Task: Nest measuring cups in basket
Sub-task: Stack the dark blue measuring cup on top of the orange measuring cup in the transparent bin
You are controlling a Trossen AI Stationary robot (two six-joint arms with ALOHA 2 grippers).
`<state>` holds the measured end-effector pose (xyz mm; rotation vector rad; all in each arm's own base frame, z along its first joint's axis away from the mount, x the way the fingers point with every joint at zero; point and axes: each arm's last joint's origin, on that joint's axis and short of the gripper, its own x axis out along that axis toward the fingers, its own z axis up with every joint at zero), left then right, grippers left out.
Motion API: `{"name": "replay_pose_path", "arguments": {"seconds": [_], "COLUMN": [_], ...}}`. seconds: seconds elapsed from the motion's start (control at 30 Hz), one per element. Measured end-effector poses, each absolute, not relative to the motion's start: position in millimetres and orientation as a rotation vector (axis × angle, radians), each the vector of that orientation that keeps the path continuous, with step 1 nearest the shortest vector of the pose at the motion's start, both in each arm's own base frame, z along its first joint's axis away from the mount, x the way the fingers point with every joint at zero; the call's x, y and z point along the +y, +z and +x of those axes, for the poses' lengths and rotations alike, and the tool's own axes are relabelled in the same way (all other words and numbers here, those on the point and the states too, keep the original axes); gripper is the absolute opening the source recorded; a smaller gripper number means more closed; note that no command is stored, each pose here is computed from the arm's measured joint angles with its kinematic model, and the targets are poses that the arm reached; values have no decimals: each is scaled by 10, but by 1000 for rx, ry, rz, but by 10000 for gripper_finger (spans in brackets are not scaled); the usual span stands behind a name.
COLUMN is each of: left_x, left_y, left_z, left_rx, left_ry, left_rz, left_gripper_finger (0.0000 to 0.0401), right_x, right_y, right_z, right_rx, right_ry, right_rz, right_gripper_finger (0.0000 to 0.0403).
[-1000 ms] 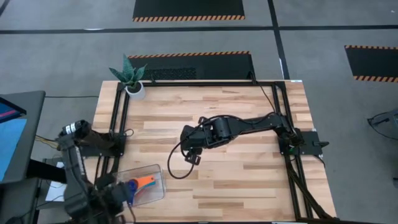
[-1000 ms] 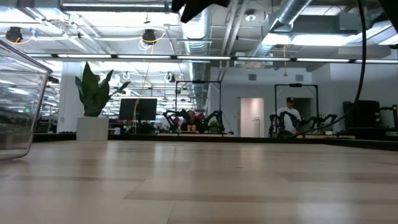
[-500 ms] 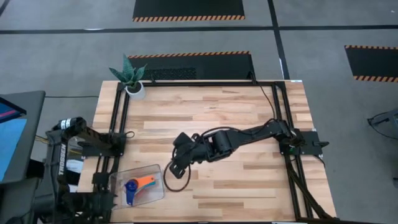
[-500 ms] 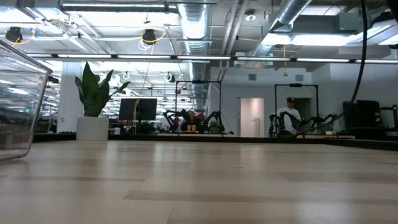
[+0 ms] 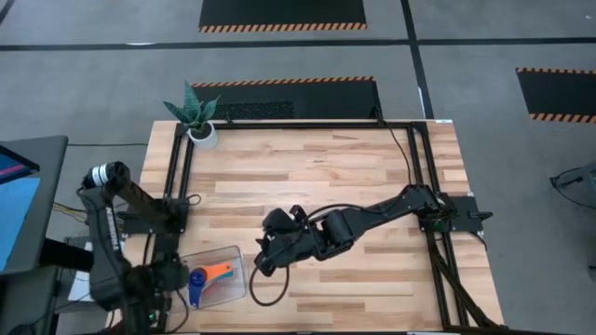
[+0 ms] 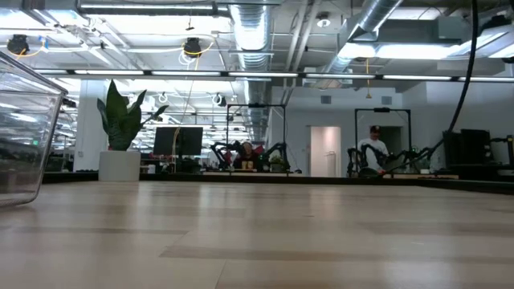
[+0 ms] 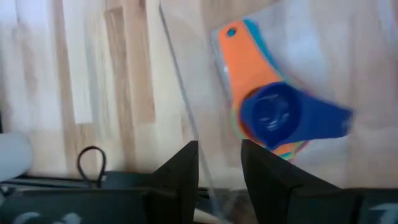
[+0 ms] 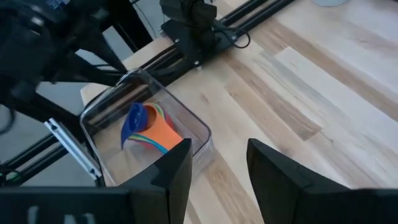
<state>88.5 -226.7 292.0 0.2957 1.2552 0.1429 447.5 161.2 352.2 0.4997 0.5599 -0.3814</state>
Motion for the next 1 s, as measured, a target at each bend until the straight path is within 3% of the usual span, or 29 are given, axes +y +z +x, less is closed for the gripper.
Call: {"name": "replay_pose_path", "arguments": {"seconds": [0.3, 0.57, 1.0], "left_x": [-2060, -2057, -2088], "left_y": [2890, 2915, 2918], "left_z": [1112, 1152, 1330], "left_rx": [1275, 1357, 1281], "left_ry": [-50, -214, -278], "left_rz": [287, 275, 247], "left_gripper_finger": [103, 9, 0], "right_x": [1593, 1599, 1678], "right_y": [3522, 3498, 3246], "right_z": [4482, 4487, 4592], "right_rx": [559, 566, 613], "right_ry": [-387, -390, -410], "right_rz": [505, 500, 537], "right_gripper_finger": [177, 177, 177]}}
